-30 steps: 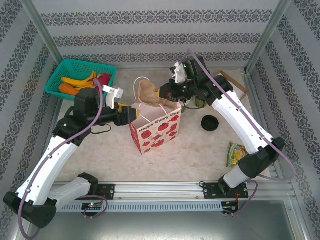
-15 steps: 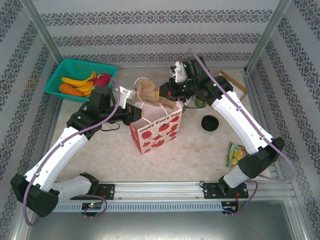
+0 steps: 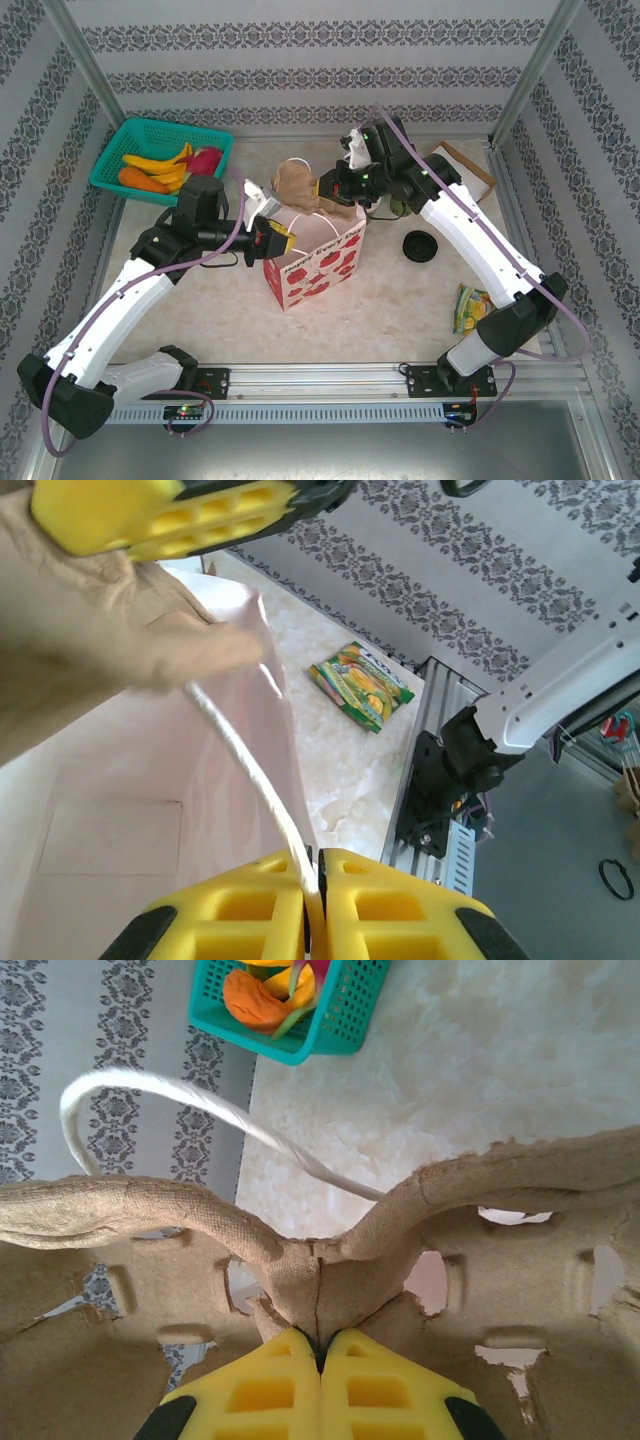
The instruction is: Pack the takeout coffee
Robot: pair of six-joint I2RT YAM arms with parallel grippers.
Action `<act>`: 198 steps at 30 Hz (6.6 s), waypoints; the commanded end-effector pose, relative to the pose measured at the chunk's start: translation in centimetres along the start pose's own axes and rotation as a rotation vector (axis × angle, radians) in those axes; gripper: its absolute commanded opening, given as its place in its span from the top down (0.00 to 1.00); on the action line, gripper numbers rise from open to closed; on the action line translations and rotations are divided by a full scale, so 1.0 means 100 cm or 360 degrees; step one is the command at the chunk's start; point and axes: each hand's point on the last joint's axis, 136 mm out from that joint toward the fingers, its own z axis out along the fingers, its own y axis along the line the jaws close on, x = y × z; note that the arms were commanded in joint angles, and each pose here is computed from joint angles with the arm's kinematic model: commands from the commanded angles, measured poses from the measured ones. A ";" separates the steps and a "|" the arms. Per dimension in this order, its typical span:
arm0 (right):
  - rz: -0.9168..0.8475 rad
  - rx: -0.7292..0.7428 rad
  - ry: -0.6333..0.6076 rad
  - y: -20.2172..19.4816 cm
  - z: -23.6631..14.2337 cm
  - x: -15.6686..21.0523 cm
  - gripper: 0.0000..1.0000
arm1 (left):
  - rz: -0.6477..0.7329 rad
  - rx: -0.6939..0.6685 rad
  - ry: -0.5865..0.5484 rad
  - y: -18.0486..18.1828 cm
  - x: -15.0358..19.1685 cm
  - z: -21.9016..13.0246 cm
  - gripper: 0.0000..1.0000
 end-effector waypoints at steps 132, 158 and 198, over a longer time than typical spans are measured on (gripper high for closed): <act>-0.0407 0.0795 0.0441 -0.070 0.030 0.074 1.00 | -0.0247 -0.0968 0.0105 0.127 -0.089 0.018 1.00; -0.0675 0.0681 0.0193 -0.009 0.020 0.064 1.00 | -0.0484 -0.1138 -0.0034 0.141 -0.080 0.006 1.00; -0.0449 0.0793 0.0402 -0.056 0.041 0.075 1.00 | -0.0166 -0.0861 -0.0052 0.056 -0.045 -0.051 0.40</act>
